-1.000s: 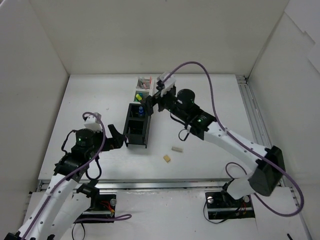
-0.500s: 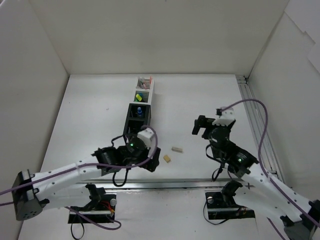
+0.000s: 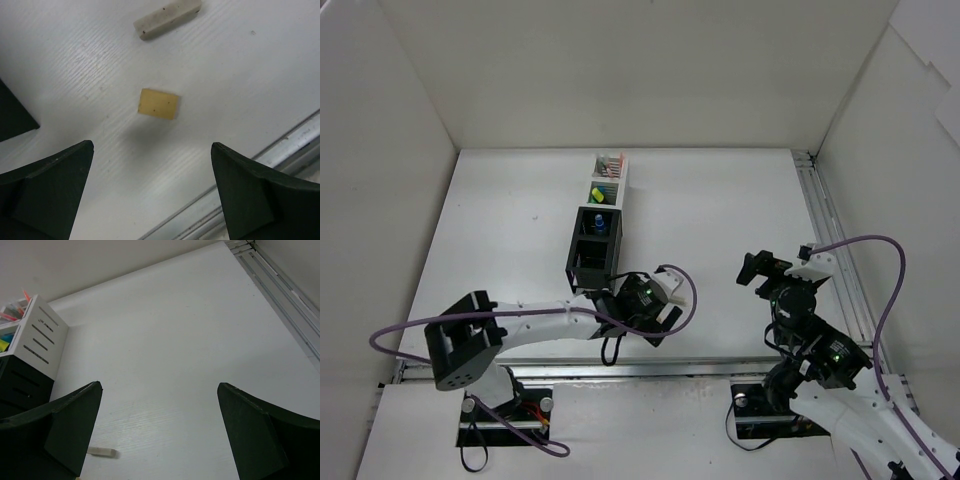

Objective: Sort the stationery into containers
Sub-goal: Pick up the stationery from the center of the board.

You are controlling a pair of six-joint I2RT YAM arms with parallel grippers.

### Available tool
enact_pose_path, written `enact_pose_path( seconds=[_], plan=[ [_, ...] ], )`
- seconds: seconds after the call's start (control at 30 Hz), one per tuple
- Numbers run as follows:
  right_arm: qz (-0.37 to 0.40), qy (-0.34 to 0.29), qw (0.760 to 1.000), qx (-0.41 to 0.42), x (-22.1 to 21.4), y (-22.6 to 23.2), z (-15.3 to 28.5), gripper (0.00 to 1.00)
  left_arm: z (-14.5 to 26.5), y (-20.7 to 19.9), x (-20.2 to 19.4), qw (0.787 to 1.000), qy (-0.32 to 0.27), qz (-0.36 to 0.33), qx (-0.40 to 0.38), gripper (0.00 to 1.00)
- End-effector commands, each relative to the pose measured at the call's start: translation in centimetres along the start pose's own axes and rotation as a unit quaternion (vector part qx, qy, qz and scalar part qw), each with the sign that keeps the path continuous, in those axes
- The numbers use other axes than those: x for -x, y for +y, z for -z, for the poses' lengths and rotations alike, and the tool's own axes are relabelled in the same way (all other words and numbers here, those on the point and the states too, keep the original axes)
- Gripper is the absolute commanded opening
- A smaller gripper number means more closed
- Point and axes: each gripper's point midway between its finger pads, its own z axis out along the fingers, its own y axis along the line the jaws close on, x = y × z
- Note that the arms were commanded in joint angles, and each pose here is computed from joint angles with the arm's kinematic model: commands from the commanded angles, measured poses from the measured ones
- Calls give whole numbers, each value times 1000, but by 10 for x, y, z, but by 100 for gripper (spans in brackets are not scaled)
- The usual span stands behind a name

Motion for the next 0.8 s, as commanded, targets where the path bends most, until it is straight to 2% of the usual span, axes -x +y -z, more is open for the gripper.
enact_pose_path(
  seconds=[0.0,0.17,0.5,0.73,0.77],
  plan=[
    [-1,-11,999,-37,3,-11,-3,98,-14,-8,32,998,-49,-38,2,100],
    [6,-6,999,-41,3,-11,-4,98,-36,-17,35,996,-45,-74,-11,98],
    [-4,-15,998,-54,8,-24,5,98,-56,-21,12,996,-8,-80,-31,80],
    [-9,-21,998,-60,10,-31,9,98,-60,-15,-9,997,6,-47,-60,61],
    [-8,-20,998,-60,10,-31,9,98,-60,-17,-3,997,-9,-43,-64,55]
  ],
)
